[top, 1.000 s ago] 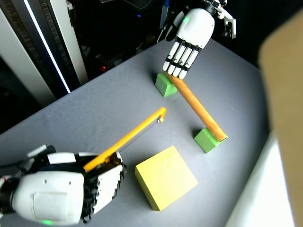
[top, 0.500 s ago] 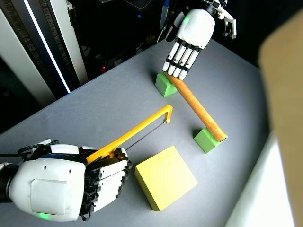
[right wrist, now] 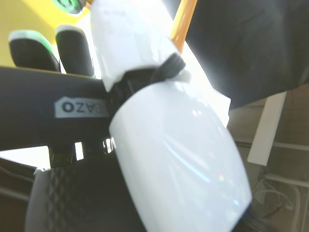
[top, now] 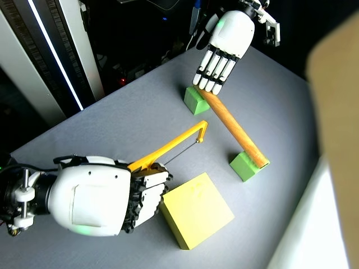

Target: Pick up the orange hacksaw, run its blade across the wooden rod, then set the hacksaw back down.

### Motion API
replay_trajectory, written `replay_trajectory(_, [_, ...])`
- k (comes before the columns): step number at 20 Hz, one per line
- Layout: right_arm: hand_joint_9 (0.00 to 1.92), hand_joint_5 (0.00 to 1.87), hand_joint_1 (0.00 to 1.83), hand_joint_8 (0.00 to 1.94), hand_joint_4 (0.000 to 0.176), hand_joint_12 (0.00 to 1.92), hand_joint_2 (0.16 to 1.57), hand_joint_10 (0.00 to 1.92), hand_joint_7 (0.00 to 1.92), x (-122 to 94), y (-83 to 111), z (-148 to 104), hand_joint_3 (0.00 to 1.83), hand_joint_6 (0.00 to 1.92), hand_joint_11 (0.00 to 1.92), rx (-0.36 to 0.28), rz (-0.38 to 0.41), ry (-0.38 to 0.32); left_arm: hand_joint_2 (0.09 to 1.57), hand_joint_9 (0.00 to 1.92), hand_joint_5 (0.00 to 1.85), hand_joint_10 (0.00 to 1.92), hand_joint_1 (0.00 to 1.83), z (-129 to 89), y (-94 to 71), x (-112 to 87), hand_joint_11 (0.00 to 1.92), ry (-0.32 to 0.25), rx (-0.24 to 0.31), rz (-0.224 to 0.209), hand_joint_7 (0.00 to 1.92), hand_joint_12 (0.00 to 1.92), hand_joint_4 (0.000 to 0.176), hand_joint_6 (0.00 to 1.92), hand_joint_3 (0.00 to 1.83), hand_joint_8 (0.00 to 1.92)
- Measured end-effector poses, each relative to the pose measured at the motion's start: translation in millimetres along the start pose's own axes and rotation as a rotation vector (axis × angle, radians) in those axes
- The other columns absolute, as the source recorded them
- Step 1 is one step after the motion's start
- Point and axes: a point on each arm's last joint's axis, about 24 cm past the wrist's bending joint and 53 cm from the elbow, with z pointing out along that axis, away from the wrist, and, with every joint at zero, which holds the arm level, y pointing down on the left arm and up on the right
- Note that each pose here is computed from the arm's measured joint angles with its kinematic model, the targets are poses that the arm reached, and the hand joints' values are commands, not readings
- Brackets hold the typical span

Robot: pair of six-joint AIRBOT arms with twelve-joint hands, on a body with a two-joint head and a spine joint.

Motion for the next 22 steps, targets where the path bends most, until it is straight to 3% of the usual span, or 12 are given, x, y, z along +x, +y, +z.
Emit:
replay_trajectory(1, [0.83, 0.78, 1.36, 1.20, 0.000, 1.54, 1.17, 1.43, 0.89, -1.6, 4.1, 0.6, 0.00, 1.04, 0.85, -0.009, -0.007, -0.003, 1.25, 0.05, 0.05, 0.00, 0.14, 0.0, 0.1, 0.0, 0.00, 0.000, 0.000, 0.000, 0.06, 0.17, 0.000, 0.00, 0.00, 0.00])
replay_trajectory(2, [0.93, 0.87, 1.38, 1.09, 0.000, 1.56, 1.13, 1.37, 0.97, -4.6, 10.0, 2.4, 0.00, 0.88, 0.84, -0.019, -0.006, -0.010, 1.25, 0.05, 0.05, 0.00, 0.12, 0.0, 0.1, 0.0, 0.00, 0.000, 0.000, 0.000, 0.06, 0.17, 0.000, 0.00, 0.00, 0.00])
replay_trajectory(5, [0.81, 0.78, 1.36, 1.23, 0.000, 1.57, 1.17, 1.42, 0.90, -8.9, 24.1, 5.1, 0.00, 1.03, 0.80, -0.060, -0.001, -0.022, 1.26, 0.05, 0.04, 0.00, 0.12, 0.0, -0.1, -0.2, 0.00, -0.001, 0.001, -0.001, 0.05, 0.16, 0.000, 0.00, 0.00, 0.00])
replay_trajectory(8, [0.85, 0.76, 1.36, 1.20, 0.000, 1.55, 1.17, 1.43, 0.88, -6.7, 33.6, 9.7, 0.00, 1.05, 0.84, -0.092, 0.010, -0.026, 1.25, 0.06, 0.06, 0.00, 0.16, -0.7, 1.0, -0.1, 0.00, -0.001, -0.001, -0.002, 0.06, 0.19, 0.000, 0.00, 0.00, 0.00])
replay_trajectory(10, [0.96, 0.85, 1.38, 1.08, 0.000, 1.53, 1.13, 1.34, 0.96, -5.9, 42.1, 14.2, 0.00, 0.91, 0.85, -0.115, 0.009, -0.033, 1.25, 0.06, 0.07, 0.00, 0.17, -0.7, 1.0, -0.4, 0.00, -0.002, -0.001, -0.003, 0.05, 0.12, 0.000, 0.00, 0.00, 0.00])
replay_trajectory(12, [0.82, 0.74, 1.36, 1.24, 0.000, 1.52, 1.18, 1.44, 0.87, -16.7, 52.2, 16.2, 0.00, 1.08, 0.84, -0.160, 0.024, -0.102, 1.27, 0.01, 0.03, 0.00, 0.16, -0.7, 1.2, -0.4, 0.00, -0.002, -0.002, -0.002, 0.01, 0.00, 0.000, 0.00, 0.00, 0.00])
replay_trajectory(13, [0.93, 0.80, 1.37, 1.15, 0.000, 1.51, 1.15, 1.36, 0.93, -21.1, 54.3, 15.9, 0.00, 0.97, 0.88, -0.171, 0.038, -0.124, 1.27, 0.02, 0.04, 0.00, 0.19, -0.7, 1.3, -0.3, 0.01, -0.002, -0.002, -0.002, 0.02, 0.01, 0.000, 0.00, 0.00, 0.00])
replay_trajectory(16, [0.86, 0.75, 1.36, 1.22, 0.000, 1.53, 1.17, 1.41, 0.87, -30.2, 65.6, 17.1, 0.00, 1.07, 0.85, -0.226, 0.075, -0.183, 1.26, 0.02, 0.05, 0.00, 0.18, -0.7, 1.9, 0.6, 0.01, 0.002, -0.003, 0.000, 0.03, 0.01, 0.000, 0.00, 0.00, 0.00])
replay_trajectory(18, [0.76, 0.77, 1.36, 1.28, 0.000, 1.55, 1.18, 1.43, 0.89, -25.1, 67.0, 22.2, 0.00, 1.06, 0.80, -0.237, 0.087, -0.195, 1.27, 0.01, 0.03, 0.00, 0.17, -0.6, 2.0, 0.5, 0.00, 0.002, -0.004, 0.000, 0.01, 0.00, 0.000, 0.00, 0.00, 0.00])
replay_trajectory(22, [0.83, 0.79, 1.36, 1.20, 0.000, 1.52, 1.17, 1.41, 0.89, -10.9, 68.5, 29.4, 0.00, 1.06, 0.81, -0.245, 0.103, -0.179, 1.26, 0.03, 0.05, 0.01, 0.20, -0.4, 2.3, 0.2, 0.01, 0.001, -0.004, 0.000, 0.03, 0.01, 0.000, 0.01, 0.00, 0.00])
